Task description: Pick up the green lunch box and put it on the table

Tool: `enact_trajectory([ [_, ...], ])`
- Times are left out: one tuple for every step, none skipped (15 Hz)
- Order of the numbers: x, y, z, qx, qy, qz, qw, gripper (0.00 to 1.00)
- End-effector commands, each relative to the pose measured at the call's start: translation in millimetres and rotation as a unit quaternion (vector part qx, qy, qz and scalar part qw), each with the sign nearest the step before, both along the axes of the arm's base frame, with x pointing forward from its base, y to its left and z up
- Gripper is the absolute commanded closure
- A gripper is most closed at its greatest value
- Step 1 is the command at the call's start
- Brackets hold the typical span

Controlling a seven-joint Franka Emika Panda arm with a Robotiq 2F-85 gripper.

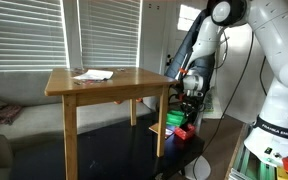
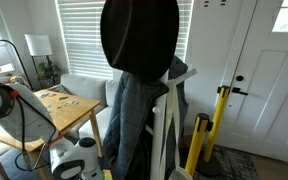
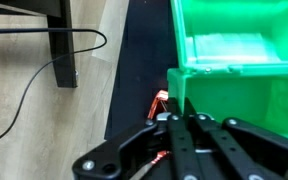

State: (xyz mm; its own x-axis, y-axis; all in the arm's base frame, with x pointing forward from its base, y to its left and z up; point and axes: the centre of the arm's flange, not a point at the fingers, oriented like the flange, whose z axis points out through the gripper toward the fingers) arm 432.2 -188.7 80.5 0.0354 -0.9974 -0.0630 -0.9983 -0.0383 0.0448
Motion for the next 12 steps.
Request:
enact_trajectory([
  [-49,0,73,-0.007,-0.020,0.015,0.9997,0.99],
  [-56,-4,88,-0.009,-0.034,0.019,0.9992,0.99],
  [-63,-7,103,-0.013,-0.044,0.018,0.9988,0.99],
  [-69,-10,118,-0.018,-0.059,0.018,0.9979,0.99],
  [-75,-15,131,-0.023,-0.071,0.020,0.9970,0.99],
  [-81,-18,147,-0.030,-0.084,0.018,0.9959,0.99],
  [-84,-23,160,-0.037,-0.098,0.017,0.9943,0.99],
  [-89,-26,174,-0.039,-0.110,0.024,0.9929,0.99],
  [-92,-29,188,-0.038,-0.125,0.038,0.9907,0.99],
  [-93,-31,200,-0.045,-0.141,0.048,0.9878,0.99],
  [-93,-30,214,-0.050,-0.156,0.058,0.9847,0.99],
  [-92,-28,227,-0.054,-0.170,0.072,0.9813,0.99],
])
